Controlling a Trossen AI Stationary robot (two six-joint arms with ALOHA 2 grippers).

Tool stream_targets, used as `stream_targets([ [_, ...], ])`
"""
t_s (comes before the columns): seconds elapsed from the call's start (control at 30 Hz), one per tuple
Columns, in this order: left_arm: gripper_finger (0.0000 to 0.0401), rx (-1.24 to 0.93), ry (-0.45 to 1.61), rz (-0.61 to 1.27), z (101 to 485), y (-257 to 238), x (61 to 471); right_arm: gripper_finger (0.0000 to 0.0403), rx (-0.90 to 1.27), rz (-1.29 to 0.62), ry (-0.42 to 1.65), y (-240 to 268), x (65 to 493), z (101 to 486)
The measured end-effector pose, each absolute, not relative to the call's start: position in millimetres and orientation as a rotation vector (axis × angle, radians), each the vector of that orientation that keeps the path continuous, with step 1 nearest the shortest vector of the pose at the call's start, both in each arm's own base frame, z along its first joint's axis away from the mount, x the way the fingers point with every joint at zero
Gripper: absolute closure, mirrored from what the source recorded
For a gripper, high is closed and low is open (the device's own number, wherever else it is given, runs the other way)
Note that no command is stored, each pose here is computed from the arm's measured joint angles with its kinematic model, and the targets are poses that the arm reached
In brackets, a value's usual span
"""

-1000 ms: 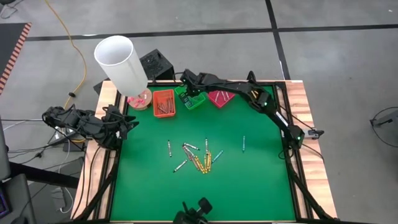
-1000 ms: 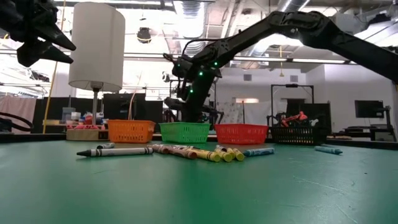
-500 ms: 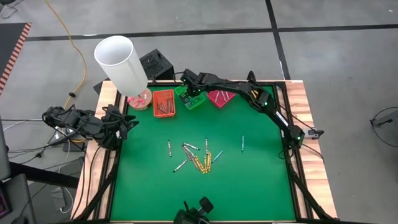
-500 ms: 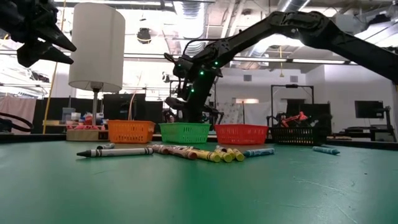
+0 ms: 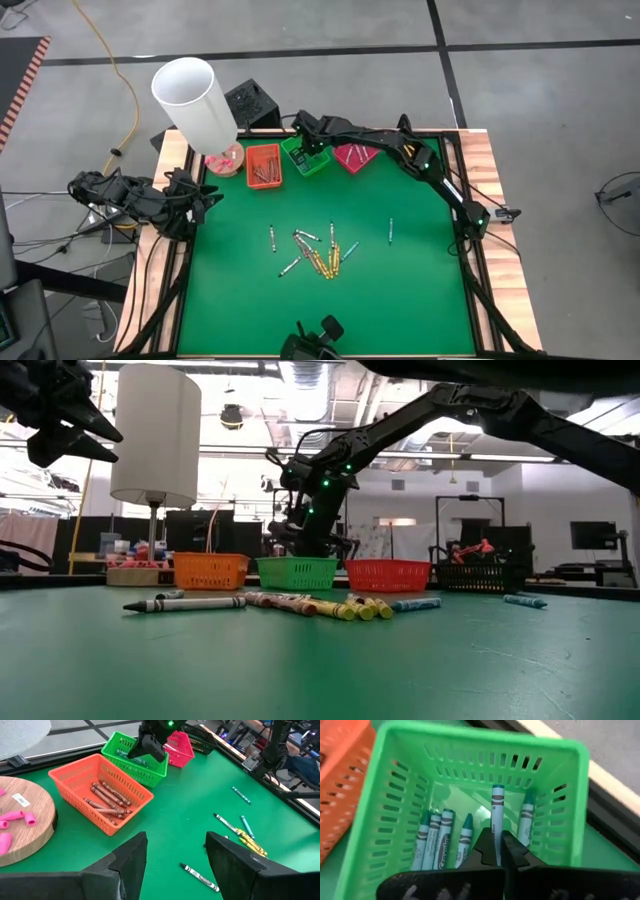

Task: Sort crayons
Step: Put the blue/green crayon into the green bin

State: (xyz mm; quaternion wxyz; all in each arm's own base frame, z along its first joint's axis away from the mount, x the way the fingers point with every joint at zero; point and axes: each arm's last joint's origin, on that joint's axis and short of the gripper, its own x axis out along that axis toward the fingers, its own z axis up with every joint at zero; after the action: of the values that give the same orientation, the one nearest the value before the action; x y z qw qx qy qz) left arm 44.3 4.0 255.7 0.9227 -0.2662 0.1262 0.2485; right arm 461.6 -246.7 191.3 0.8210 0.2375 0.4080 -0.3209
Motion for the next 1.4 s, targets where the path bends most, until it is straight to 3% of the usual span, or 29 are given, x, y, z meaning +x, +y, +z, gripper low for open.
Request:
stream_targets([
  [0.47,0.0209,-0.547,0.259,0.510,256,4,44,0.0357,0.507,-0.680,0.870,-246,462,191],
  [0.83,0.0209,-0.547,0.259,0.510,256,4,44,0.0354,0.484,-0.664,0.875,-246,462,195],
  [1.07,0.0209,-0.547,0.259,0.510,256,4,44,0.0354,0.469,-0.589,0.877,-240,463,233],
  [1.4,0.0209,-0.549,0.265,0.502,256,4,44,0.0354,0.466,-0.524,1.192,-198,422,280],
])
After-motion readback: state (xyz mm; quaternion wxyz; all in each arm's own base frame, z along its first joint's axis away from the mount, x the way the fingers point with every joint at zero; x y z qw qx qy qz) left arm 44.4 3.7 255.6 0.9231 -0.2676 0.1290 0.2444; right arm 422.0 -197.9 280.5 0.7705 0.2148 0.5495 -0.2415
